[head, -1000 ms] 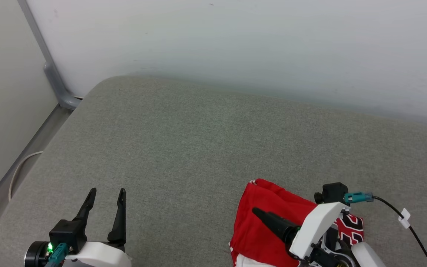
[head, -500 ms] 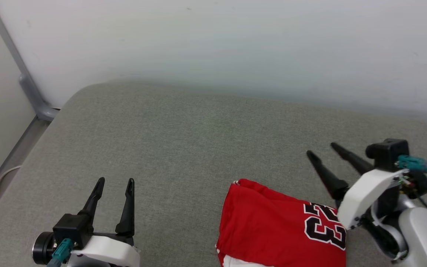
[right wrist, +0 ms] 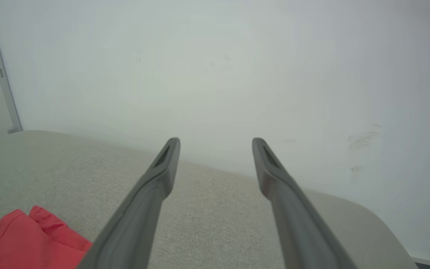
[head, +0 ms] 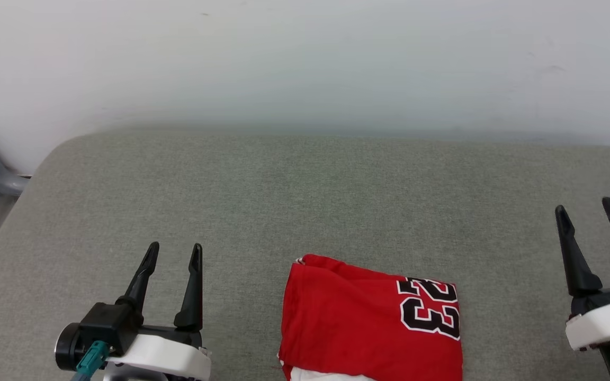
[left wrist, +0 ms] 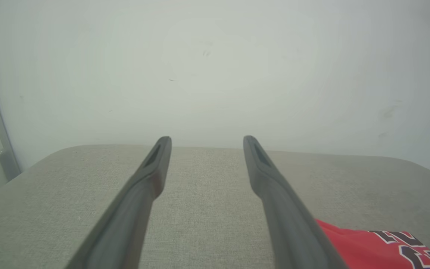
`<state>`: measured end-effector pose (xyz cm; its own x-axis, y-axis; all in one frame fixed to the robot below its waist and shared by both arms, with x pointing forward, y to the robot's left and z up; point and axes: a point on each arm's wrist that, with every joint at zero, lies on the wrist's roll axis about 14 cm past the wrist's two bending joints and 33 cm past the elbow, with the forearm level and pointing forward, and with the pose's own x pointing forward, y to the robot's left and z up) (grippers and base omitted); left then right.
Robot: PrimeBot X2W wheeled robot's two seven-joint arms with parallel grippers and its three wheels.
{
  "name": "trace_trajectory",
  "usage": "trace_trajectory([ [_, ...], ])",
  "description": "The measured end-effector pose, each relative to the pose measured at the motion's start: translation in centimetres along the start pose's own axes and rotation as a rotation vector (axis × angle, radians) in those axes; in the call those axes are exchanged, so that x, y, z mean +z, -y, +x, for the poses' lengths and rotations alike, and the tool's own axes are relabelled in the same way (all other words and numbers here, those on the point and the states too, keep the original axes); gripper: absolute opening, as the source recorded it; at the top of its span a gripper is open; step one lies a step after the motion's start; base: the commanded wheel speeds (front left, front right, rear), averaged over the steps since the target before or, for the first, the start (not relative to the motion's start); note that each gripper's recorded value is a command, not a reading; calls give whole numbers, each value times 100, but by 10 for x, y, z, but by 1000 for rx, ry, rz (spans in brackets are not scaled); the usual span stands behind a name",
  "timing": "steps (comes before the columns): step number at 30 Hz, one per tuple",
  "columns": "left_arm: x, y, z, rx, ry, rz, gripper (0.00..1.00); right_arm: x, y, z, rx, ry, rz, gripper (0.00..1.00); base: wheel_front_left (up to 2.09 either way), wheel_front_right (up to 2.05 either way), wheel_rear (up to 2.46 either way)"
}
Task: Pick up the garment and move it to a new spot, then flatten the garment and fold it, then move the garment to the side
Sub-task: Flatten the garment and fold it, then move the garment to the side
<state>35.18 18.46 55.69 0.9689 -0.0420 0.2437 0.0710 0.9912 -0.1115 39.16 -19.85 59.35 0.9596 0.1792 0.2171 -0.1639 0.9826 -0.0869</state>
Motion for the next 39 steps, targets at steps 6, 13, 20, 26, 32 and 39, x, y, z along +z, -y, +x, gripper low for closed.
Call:
trace_trajectory([
  [6,-4,8,-2,-21,-11,2,100,-7,4,-31,-90,19,45,100,0,0,0],
  [13,-8,7,-9,-17,-30,14,100,-23,-6,-46,-115,-15,62,100,0,0,0],
  [20,-11,9,-9,-22,-37,29,100,-32,-11,-49,-126,-38,85,100,0,0,0],
  [26,-11,8,-9,-22,-40,28,100,-34,-11,-49,-130,-50,96,100,0,0,0],
  [32,-14,6,-11,-14,-48,29,100,-40,-15,-46,-122,-91,119,100,0,0,0],
  [39,-20,1,-12,4,-69,31,100,-76,-43,-46,-4,-363,182,100,0,0,0],
])
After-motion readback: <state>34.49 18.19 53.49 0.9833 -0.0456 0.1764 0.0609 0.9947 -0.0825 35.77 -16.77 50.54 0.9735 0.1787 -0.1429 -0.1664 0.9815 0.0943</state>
